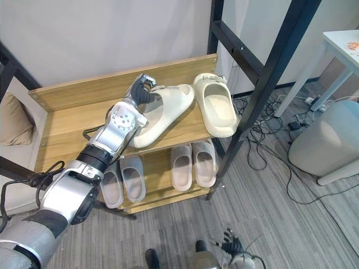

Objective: Organize the slippers on the shoe rack

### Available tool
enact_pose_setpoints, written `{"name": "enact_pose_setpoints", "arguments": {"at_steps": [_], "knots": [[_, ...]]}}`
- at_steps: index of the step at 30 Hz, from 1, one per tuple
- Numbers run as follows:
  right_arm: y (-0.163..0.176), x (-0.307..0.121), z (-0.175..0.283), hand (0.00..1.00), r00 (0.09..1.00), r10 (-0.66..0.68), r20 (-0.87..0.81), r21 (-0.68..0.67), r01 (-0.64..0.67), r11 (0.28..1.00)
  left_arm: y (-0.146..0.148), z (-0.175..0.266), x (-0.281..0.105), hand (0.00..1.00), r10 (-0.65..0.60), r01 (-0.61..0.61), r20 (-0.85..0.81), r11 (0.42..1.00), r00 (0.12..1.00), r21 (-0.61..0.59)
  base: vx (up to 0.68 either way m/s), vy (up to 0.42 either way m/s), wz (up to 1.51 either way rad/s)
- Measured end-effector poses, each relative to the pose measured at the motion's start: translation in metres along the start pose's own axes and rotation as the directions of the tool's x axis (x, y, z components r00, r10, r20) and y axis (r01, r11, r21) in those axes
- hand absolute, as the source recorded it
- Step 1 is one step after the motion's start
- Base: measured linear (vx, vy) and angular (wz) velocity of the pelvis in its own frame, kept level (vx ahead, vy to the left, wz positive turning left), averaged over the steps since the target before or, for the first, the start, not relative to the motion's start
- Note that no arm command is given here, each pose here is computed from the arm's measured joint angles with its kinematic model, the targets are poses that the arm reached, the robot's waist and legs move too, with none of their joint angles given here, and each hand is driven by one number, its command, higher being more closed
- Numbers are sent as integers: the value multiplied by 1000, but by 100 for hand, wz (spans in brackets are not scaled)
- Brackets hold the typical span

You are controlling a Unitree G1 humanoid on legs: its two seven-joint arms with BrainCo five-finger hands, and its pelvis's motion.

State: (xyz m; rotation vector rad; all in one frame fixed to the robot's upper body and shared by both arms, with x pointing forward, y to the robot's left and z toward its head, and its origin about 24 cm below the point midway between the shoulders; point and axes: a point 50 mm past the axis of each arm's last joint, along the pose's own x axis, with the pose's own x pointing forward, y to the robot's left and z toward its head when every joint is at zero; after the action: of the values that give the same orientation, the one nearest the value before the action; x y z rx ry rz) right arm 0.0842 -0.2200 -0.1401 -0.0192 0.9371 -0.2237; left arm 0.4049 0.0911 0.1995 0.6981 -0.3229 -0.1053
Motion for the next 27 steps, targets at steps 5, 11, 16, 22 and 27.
{"name": "enact_pose_setpoints", "arguments": {"at_steps": [5, 11, 16, 22, 27], "knots": [[-1, -1, -1, 0, 1000, -1, 2, 0, 1, 1000, -4, 2, 0, 0, -6, 6, 4, 1000, 1000, -10, -37, -2, 0], [-1, -5, -2, 0, 1000, -4, 15, 0, 4, 1000, -2, 3, 1, 0, 7, -7, 2, 1000, 1000, -28, -14, 0, 2], [-2, -5, -2, 0, 1000, -4, 20, 0, 4, 1000, 0, 6, 2, 0, 11, -11, 11, 1000, 1000, -27, -9, -1, 7], [-1, -5, -3, 0, 1000, -2, 19, -1, 3, 1000, 1, 6, 2, 0, 17, -17, 8, 998, 1000, -53, -23, -3, 9], [-1, -5, -4, 0, 1000, -1, 12, -3, 1, 1000, 7, 3, 2, 0, 42, -42, 0, 997, 999, -63, -56, -13, 15]]}}
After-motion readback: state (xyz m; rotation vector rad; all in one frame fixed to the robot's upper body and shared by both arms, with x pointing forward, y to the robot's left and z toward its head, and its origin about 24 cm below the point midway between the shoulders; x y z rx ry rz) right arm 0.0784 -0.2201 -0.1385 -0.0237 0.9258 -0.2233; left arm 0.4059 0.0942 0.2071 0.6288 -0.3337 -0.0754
